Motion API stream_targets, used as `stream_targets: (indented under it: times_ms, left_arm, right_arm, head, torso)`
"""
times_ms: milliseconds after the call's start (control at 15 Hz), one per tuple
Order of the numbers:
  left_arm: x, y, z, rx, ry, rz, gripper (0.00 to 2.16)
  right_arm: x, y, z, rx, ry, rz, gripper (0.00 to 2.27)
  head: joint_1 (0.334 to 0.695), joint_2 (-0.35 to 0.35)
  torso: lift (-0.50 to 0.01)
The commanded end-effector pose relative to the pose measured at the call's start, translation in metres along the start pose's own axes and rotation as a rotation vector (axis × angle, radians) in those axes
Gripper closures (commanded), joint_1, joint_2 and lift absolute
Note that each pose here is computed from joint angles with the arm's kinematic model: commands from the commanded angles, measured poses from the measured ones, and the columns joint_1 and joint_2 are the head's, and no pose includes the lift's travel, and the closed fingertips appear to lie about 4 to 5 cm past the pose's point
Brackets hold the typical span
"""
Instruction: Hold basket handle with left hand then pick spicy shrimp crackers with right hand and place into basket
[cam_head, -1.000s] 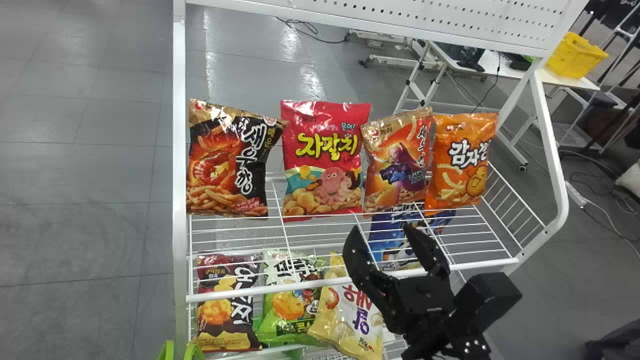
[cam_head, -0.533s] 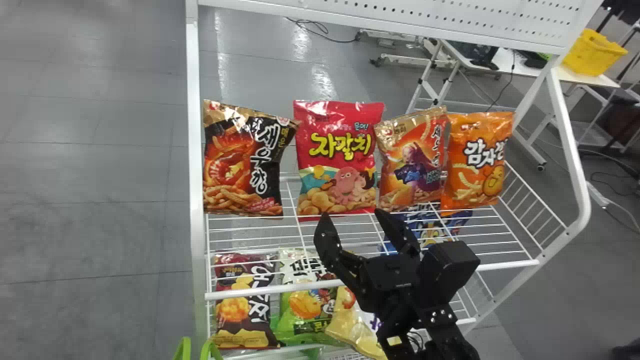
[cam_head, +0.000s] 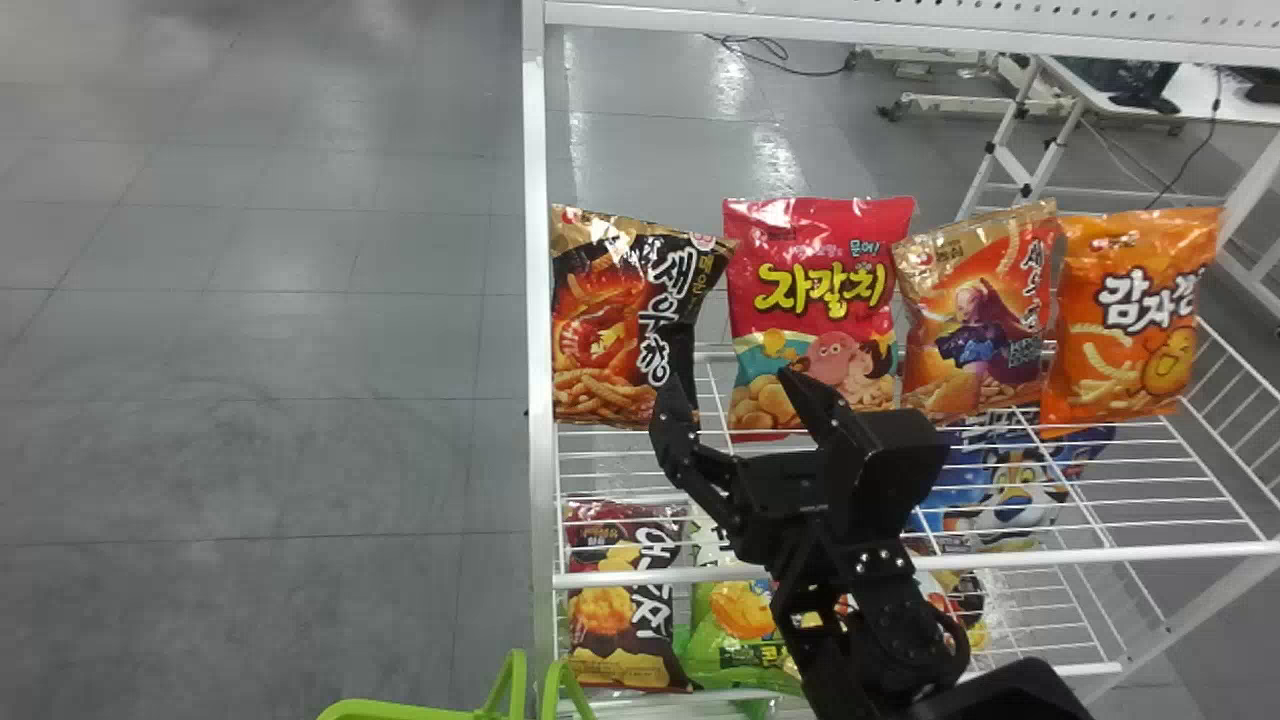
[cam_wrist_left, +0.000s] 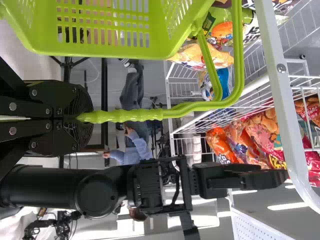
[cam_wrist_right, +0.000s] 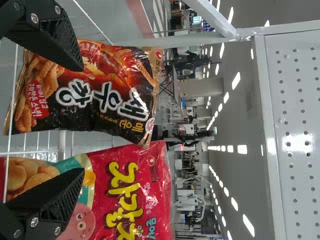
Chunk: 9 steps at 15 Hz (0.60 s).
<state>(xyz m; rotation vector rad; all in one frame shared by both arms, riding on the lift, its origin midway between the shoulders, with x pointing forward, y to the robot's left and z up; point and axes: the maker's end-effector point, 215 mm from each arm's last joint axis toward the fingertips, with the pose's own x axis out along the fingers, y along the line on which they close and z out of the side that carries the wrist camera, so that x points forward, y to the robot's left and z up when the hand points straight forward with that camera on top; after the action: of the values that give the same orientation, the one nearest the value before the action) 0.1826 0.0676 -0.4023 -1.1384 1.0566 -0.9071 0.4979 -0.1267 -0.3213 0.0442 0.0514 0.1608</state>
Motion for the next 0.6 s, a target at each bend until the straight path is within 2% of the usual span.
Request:
stream_targets:
  times_ms: [0,533]
  left_arm:
    - [0.004,-0.003,-0.004,-0.008,0.006,-0.013,1.81]
    - [0.005,-0.005,-0.012,-0.010,0.016,-0.016,1.81]
  right_arm:
    - [0.015,0.012,0.003,-0.007,0.004,0.010,0.09]
    - [0.055,0.020,0.004,-0.028,0.011,0.010,0.10]
  head:
    - [0.695,-0.108]
    - [0.695,-0.065]
  torso:
    - [-0.037]
    - [-0.037]
